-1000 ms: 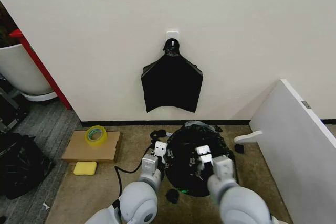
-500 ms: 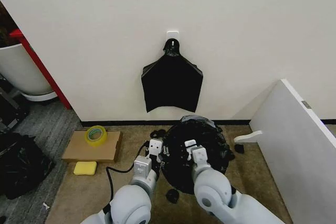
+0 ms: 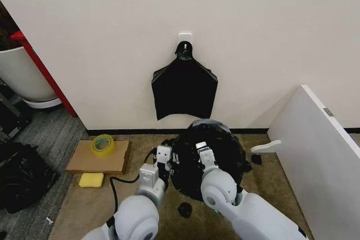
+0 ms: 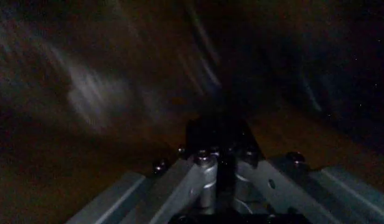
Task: Place the garbage bag over the trash bin.
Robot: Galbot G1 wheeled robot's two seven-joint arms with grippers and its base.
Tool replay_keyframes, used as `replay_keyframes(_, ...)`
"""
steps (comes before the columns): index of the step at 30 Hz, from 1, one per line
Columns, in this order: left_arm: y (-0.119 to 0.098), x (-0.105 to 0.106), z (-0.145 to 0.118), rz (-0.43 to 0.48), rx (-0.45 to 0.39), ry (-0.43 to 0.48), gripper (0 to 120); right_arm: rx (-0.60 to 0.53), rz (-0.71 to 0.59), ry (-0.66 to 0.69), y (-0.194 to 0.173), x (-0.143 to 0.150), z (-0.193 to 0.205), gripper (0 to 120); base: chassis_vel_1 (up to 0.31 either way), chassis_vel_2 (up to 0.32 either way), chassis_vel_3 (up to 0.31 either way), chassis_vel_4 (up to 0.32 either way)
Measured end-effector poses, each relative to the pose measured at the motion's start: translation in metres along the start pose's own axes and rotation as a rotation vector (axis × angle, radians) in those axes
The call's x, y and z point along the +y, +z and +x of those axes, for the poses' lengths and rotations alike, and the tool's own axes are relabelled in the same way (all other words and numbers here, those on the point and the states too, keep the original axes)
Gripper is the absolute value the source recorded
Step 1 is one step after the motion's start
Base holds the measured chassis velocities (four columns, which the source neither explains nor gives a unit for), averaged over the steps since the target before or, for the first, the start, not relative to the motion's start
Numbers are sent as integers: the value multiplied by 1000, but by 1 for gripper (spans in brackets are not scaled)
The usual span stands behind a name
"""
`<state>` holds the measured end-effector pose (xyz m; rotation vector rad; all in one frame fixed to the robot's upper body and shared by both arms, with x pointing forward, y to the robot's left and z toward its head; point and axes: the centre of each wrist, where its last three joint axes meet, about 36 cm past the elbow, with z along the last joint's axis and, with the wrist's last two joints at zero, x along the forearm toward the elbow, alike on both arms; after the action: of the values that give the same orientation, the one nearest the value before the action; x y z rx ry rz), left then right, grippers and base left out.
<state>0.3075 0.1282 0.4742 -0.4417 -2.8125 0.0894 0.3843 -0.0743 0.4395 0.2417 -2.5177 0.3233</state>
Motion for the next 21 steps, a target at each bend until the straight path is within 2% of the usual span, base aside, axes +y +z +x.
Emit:
replay_keyframes(3,2,-2,5,1,10,12,0,-24,-1,-10,-10,4,-2,0,0,0,0,0)
replay_keyframes(9,-2,0,10,-5,-1,24,0,-7,15,28,-4,-5,-15,0,0,0,0,0)
replay_keyframes(15,-7,3,11,-12,-15,29,0,1,13,-8,-2,0,-7,0,0,0,0,0)
replay_keyframes(21,-7,-1,19,3,-8,43,0,-34,17,-6,-14,1,-12,0,0,0,0,0)
